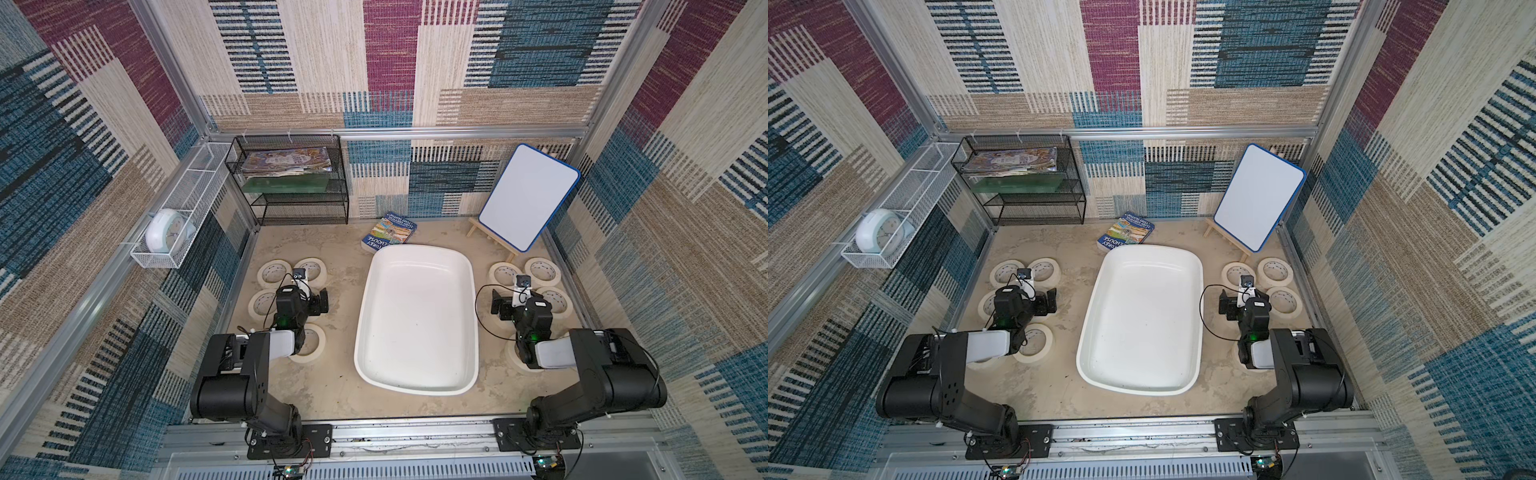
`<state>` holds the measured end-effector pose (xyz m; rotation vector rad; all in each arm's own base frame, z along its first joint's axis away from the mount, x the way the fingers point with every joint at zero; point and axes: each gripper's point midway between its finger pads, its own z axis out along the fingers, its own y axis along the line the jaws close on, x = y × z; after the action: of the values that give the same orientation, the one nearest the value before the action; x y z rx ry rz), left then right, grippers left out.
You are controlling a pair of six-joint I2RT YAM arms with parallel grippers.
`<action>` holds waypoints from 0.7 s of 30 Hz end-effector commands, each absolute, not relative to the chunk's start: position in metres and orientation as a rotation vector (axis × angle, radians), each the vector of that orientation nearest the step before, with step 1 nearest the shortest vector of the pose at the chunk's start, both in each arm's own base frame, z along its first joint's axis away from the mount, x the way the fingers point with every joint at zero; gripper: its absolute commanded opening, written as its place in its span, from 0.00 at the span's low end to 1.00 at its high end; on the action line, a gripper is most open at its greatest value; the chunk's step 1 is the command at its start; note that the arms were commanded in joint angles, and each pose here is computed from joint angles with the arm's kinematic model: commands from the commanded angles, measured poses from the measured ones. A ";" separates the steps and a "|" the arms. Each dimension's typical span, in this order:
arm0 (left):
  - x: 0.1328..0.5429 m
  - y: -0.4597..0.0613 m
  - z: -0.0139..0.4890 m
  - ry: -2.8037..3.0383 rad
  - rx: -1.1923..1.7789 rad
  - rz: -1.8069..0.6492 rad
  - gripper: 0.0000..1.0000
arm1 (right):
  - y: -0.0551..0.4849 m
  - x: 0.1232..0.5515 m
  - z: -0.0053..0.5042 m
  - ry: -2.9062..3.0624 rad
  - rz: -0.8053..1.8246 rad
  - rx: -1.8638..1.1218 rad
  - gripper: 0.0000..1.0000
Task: Take out the art tape in the storage box
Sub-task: Reset both arms
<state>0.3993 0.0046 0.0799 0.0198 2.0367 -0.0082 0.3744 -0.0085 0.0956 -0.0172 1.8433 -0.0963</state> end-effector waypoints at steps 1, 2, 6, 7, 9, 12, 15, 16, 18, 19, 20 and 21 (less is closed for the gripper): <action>0.404 0.006 0.087 2.001 0.005 -0.008 0.99 | -0.006 0.383 0.125 1.726 -0.054 -0.019 0.99; 0.404 0.007 0.087 1.995 0.004 -0.009 0.99 | -0.007 0.383 0.125 1.723 -0.050 -0.018 0.99; 0.404 0.007 0.087 2.000 0.001 -0.017 0.99 | -0.008 0.383 0.125 1.727 -0.043 -0.007 0.99; 0.404 0.008 0.087 1.999 -0.001 -0.015 0.99 | -0.009 0.382 0.125 1.726 -0.047 -0.007 0.99; 0.404 0.007 0.087 1.997 0.000 -0.017 0.99 | -0.008 0.382 0.125 1.726 -0.046 -0.007 0.99; 0.404 0.007 0.088 1.994 0.002 -0.018 0.99 | -0.008 0.383 0.126 1.725 -0.046 -0.007 0.99; 0.403 0.008 0.088 1.994 -0.001 -0.016 0.99 | -0.008 0.383 0.126 1.724 -0.046 -0.006 0.99; 0.403 0.007 0.088 1.994 0.000 -0.017 0.99 | -0.009 0.383 0.125 1.728 -0.047 -0.006 0.99; 0.403 0.007 0.089 1.992 0.000 -0.017 0.99 | -0.008 0.383 0.125 1.727 -0.046 -0.008 0.99; 0.403 0.007 0.088 1.994 0.000 -0.016 0.99 | -0.008 0.383 0.125 1.727 -0.046 -0.006 0.99; 0.403 0.007 0.088 1.994 0.001 -0.017 0.99 | -0.008 0.383 0.125 1.726 -0.046 -0.007 0.99; 0.403 0.007 0.088 1.994 0.000 -0.016 0.99 | -0.008 0.383 0.125 1.727 -0.045 -0.008 0.99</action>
<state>0.4013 0.0065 0.0824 0.0011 2.0188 -0.0200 0.3812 -0.0092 0.1166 -0.0077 1.7608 -0.0543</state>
